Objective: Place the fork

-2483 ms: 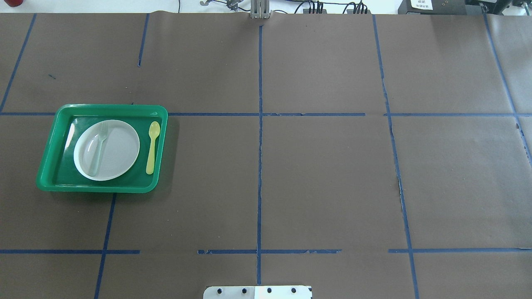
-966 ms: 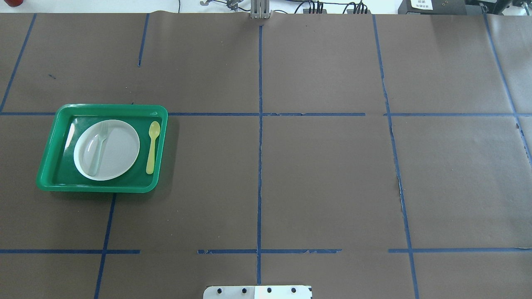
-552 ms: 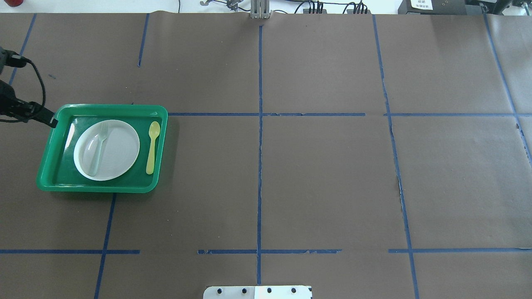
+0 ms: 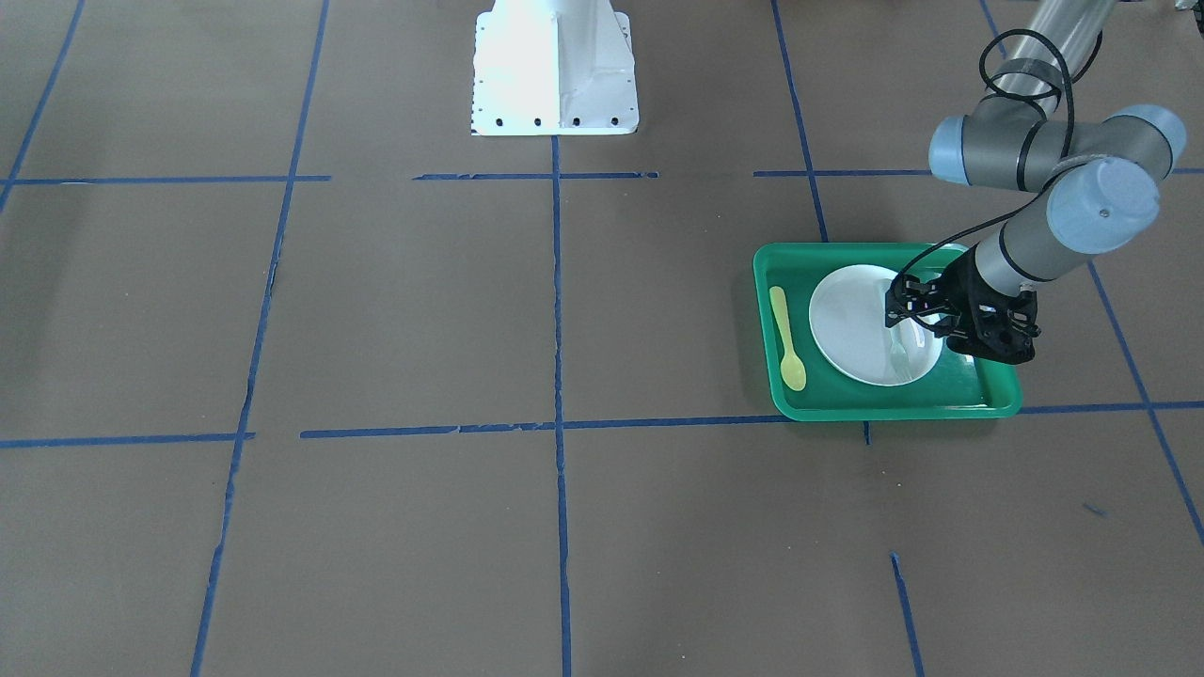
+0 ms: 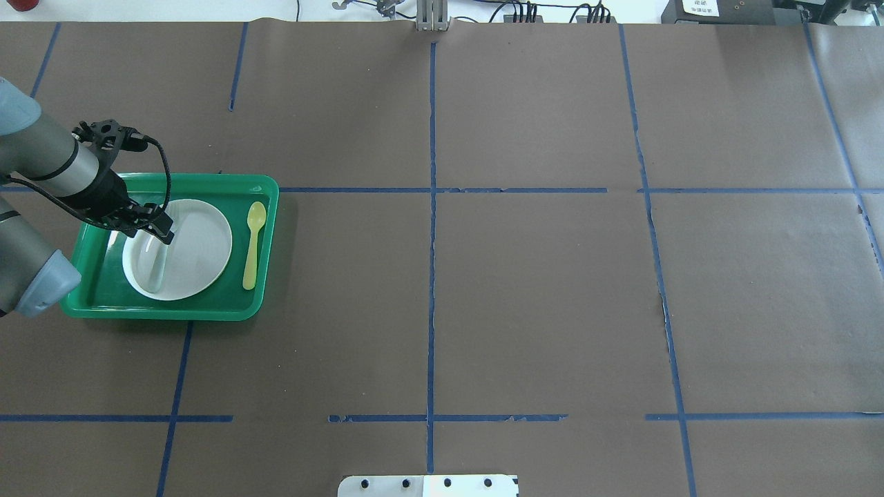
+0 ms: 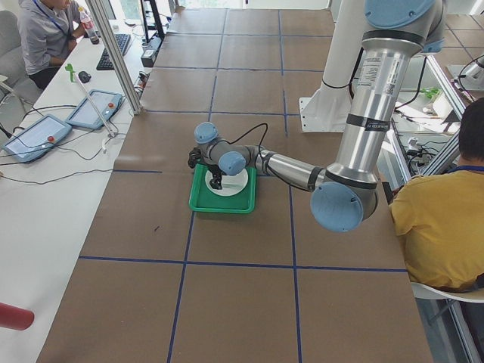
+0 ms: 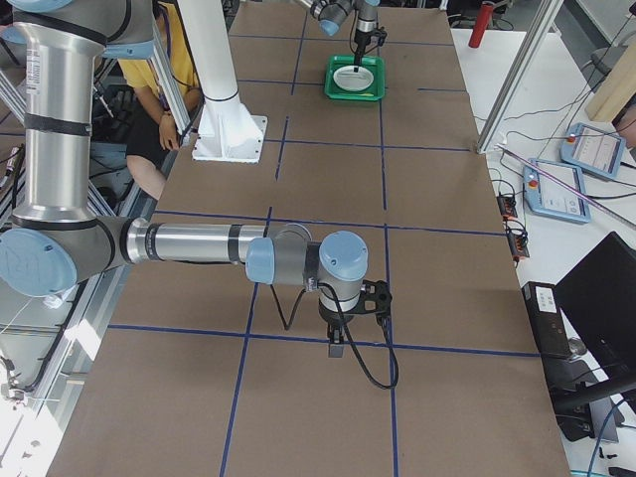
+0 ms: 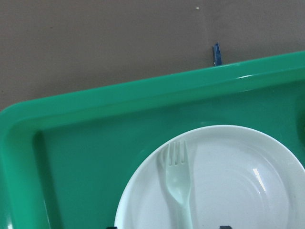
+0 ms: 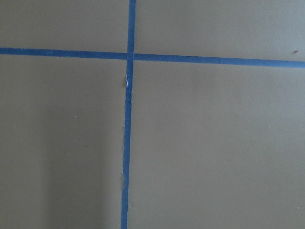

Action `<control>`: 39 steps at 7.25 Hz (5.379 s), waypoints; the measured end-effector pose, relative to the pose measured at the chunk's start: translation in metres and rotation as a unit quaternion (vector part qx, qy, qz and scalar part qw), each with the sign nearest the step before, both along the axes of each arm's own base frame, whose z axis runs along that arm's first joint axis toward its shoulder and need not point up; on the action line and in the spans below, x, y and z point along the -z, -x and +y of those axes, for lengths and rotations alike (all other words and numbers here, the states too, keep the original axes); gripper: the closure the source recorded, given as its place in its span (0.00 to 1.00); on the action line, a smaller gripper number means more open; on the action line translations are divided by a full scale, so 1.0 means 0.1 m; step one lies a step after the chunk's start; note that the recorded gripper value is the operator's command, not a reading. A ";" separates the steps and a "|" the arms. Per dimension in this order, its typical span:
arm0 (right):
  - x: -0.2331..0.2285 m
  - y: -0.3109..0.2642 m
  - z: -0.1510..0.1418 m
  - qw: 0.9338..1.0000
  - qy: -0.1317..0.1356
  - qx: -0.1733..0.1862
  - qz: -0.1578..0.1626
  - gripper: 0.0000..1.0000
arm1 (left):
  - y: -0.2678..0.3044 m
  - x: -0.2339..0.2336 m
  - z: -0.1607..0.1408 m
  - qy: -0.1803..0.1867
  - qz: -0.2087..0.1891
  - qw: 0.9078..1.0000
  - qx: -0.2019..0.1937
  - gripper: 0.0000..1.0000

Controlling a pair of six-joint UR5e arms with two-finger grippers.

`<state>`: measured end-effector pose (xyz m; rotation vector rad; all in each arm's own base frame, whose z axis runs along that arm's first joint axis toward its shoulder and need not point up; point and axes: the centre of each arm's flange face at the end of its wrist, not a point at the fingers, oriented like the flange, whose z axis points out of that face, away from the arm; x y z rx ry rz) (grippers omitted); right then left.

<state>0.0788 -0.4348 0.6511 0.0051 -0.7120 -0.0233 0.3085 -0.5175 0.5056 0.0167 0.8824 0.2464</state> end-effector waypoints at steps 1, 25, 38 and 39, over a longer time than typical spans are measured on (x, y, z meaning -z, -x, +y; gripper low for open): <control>0.00 0.00 0.00 1.000 0.000 0.000 0.000 0.00 | -0.06 -0.02 0.03 0.002 -0.001 1.000 -0.005 0.36; 0.00 0.00 0.00 1.000 0.000 0.000 0.000 0.00 | 1.19 -0.56 -0.32 0.046 -0.030 0.995 0.087 0.24; 0.00 0.00 0.00 1.000 0.000 0.000 0.000 0.00 | 4.30 -1.72 0.21 -0.007 -0.052 0.997 0.061 0.00; 0.00 0.00 0.00 1.000 0.000 0.000 0.000 0.00 | 4.29 -1.79 0.31 -0.004 -0.051 0.997 0.059 0.00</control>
